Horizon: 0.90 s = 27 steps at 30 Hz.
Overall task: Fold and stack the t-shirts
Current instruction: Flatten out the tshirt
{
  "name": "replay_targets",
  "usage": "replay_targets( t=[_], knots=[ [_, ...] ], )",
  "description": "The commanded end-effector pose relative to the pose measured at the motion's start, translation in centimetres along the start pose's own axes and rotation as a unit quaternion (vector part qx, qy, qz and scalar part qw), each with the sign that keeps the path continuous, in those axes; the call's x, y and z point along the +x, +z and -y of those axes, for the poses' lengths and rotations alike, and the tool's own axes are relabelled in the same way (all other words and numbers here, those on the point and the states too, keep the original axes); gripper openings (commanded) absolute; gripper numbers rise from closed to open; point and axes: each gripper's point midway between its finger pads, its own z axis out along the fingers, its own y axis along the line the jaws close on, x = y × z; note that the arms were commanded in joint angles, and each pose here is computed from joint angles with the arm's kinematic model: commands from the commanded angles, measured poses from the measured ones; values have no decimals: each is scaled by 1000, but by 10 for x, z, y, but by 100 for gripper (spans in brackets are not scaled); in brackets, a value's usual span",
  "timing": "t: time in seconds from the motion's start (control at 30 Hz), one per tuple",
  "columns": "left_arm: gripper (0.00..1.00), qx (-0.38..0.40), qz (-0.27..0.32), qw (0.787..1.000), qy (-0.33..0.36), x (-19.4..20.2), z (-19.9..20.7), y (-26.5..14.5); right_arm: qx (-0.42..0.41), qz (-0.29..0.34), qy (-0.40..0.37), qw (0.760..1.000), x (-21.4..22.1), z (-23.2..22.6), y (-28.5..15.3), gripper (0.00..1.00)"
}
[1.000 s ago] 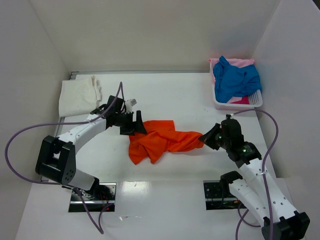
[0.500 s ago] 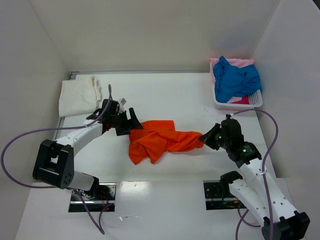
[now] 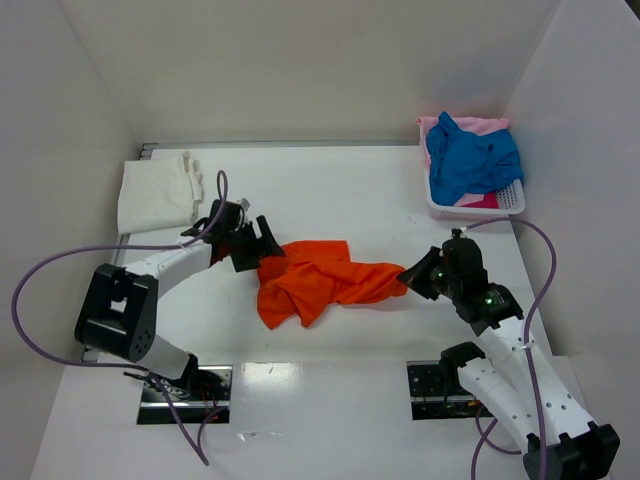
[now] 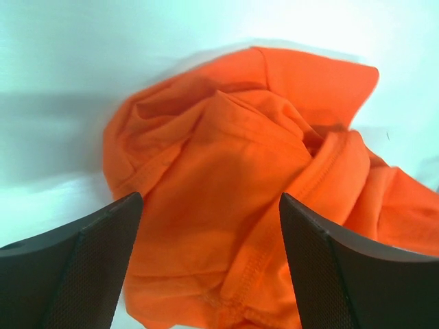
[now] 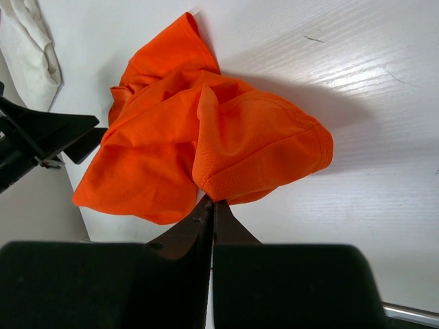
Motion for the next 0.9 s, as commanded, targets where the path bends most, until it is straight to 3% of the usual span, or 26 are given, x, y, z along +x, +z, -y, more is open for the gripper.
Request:
replay_targets(
  t=[0.0, 0.3, 0.57, 0.67, 0.87],
  knots=[
    [87, -20, 20, 1000, -8, -6, -11, 7, -14, 18, -8, 1000, -11, -11, -5, 0],
    [80, -46, 6, 999, -16, -3, -24, 25, -15, 19, -8, 1000, -13, -13, -4, 0],
    [32, -49, 9, 999, -15, -5, -26, 27, -15, 19, -8, 1000, -13, -13, -4, 0],
    [4, -45, 14, 999, -9, -8, -22, 24, -15, 19, -8, 1000, -13, -13, -4, 0],
    [0, -39, 53, 998, 10, -29, -4, -3, -19, 21, -4, 1000, -14, -15, -4, 0]
  ],
)
